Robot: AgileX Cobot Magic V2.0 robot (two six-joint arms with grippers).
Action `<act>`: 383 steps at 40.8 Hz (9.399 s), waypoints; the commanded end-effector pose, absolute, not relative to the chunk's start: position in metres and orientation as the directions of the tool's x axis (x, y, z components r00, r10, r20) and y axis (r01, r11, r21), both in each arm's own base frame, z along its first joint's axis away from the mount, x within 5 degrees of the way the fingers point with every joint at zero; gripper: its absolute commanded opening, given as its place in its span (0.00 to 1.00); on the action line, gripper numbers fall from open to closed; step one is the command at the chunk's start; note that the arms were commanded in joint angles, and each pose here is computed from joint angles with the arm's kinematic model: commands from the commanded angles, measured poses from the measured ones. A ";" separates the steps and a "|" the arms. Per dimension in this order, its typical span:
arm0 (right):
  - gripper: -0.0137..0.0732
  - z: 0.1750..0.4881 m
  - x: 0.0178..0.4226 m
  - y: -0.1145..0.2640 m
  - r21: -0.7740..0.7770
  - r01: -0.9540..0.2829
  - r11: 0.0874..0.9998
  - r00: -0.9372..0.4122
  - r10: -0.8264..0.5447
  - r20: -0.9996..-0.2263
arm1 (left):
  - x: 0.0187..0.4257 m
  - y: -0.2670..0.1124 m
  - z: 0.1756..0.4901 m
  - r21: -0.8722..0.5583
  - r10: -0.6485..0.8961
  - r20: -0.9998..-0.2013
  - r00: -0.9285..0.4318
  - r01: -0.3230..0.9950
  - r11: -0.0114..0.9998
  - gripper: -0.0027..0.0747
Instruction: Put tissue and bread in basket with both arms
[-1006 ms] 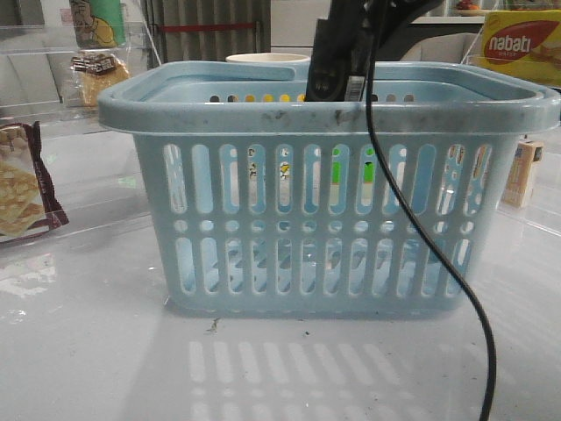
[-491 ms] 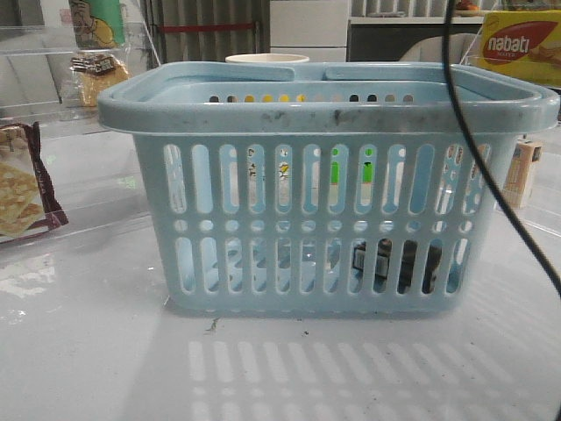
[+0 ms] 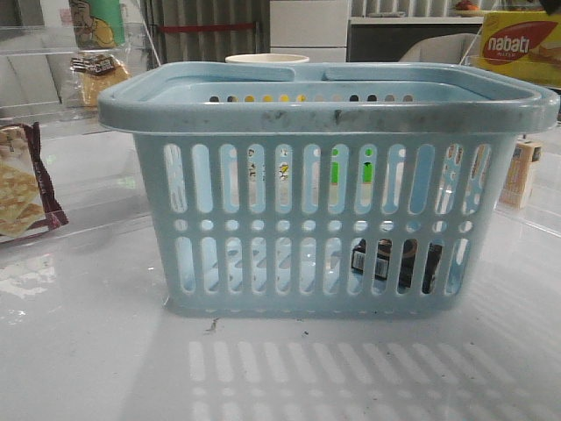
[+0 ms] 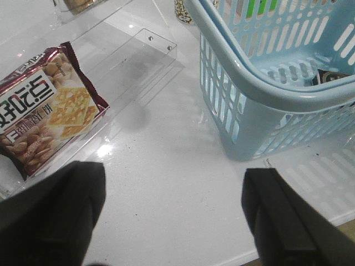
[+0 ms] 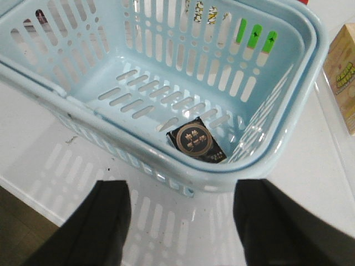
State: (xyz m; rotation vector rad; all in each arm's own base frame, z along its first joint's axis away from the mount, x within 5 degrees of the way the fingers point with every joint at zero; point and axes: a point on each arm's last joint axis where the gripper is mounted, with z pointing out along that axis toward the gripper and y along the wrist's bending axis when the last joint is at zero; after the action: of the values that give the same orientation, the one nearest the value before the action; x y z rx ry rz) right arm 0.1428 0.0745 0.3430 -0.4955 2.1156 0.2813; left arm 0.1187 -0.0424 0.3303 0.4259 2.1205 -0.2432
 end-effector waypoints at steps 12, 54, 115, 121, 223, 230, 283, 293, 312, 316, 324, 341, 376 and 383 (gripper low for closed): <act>0.75 0.347 0.126 0.065 0.004 -0.453 0.891 -0.422 -0.210 -0.882 | 0.124 -0.044 0.349 -0.013 0.151 -0.905 -0.399 0.378 0.926 0.76; 0.75 0.347 0.126 0.065 0.004 -0.453 0.891 -0.424 -0.212 -0.881 | 0.394 -0.051 0.345 0.024 0.144 -0.829 -0.540 0.222 0.975 0.76; 0.75 0.346 0.125 0.065 0.004 -0.453 0.891 -0.427 -0.213 -0.879 | 0.349 -0.080 0.454 -0.007 0.158 -0.901 -0.404 0.379 0.926 0.15; 0.75 0.346 0.125 0.065 0.004 -0.453 0.891 -0.427 -0.213 -0.879 | 0.326 -0.121 0.456 0.005 0.259 -0.878 -0.402 0.534 0.846 0.15; 0.37 0.308 0.071 0.036 -0.048 -0.474 0.879 -0.442 -0.285 -0.850 | 0.074 -0.058 0.348 0.002 0.312 -0.859 -0.406 0.608 0.794 0.37; 0.22 0.307 0.071 0.036 -0.047 -0.474 0.879 -0.449 -0.287 -0.846 | 0.074 -0.058 0.348 0.002 0.315 -0.857 -0.409 0.608 0.794 0.17; 0.22 0.305 0.070 0.035 -0.047 -0.475 0.879 -0.469 -0.297 -0.832 | 0.052 -0.003 0.242 -0.100 -0.101 -0.995 0.013 0.054 0.993 0.15; 0.22 0.305 0.070 0.035 -0.047 -0.475 0.879 -0.469 -0.297 -0.832 | 0.057 -0.004 0.215 -0.068 -0.074 -0.994 0.084 0.072 0.995 0.15; 0.22 0.305 0.070 0.035 -0.047 -0.475 0.879 -0.471 -0.298 -0.830 | 0.053 -0.004 0.219 0.043 0.028 -0.982 0.185 0.079 0.996 0.15; 0.22 0.305 0.070 0.035 -0.047 -0.475 0.879 -0.471 -0.298 -0.830 | 0.053 -0.003 0.219 0.043 0.033 -0.982 0.185 0.050 0.998 0.15; 0.22 0.305 0.070 0.035 -0.047 -0.475 0.879 -0.471 -0.298 -0.830 | 0.053 -0.003 0.219 0.032 0.022 -0.983 0.184 0.050 0.998 0.15; 0.22 0.305 0.070 0.035 -0.047 -0.475 0.879 -0.471 -0.298 -0.830 | 0.053 -0.003 0.219 0.030 0.021 -0.983 0.184 0.050 0.998 0.15; 0.22 0.279 0.059 0.015 -0.098 -0.288 0.953 -0.255 -0.175 -0.951 | 0.053 -0.003 0.219 0.030 0.021 -0.983 0.184 0.050 0.998 0.15; 0.22 0.244 0.057 0.007 -0.076 -0.120 0.990 -0.037 -0.081 -0.996 | 0.053 -0.003 0.219 0.030 0.021 -0.983 0.184 0.050 0.998 0.15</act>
State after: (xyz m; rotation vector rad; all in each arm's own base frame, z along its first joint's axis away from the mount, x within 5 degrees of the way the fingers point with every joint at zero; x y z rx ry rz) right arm 0.0561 0.0094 0.2384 -0.2285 1.8260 0.0677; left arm 0.0560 -0.0035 0.2099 0.0788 1.4929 -0.0157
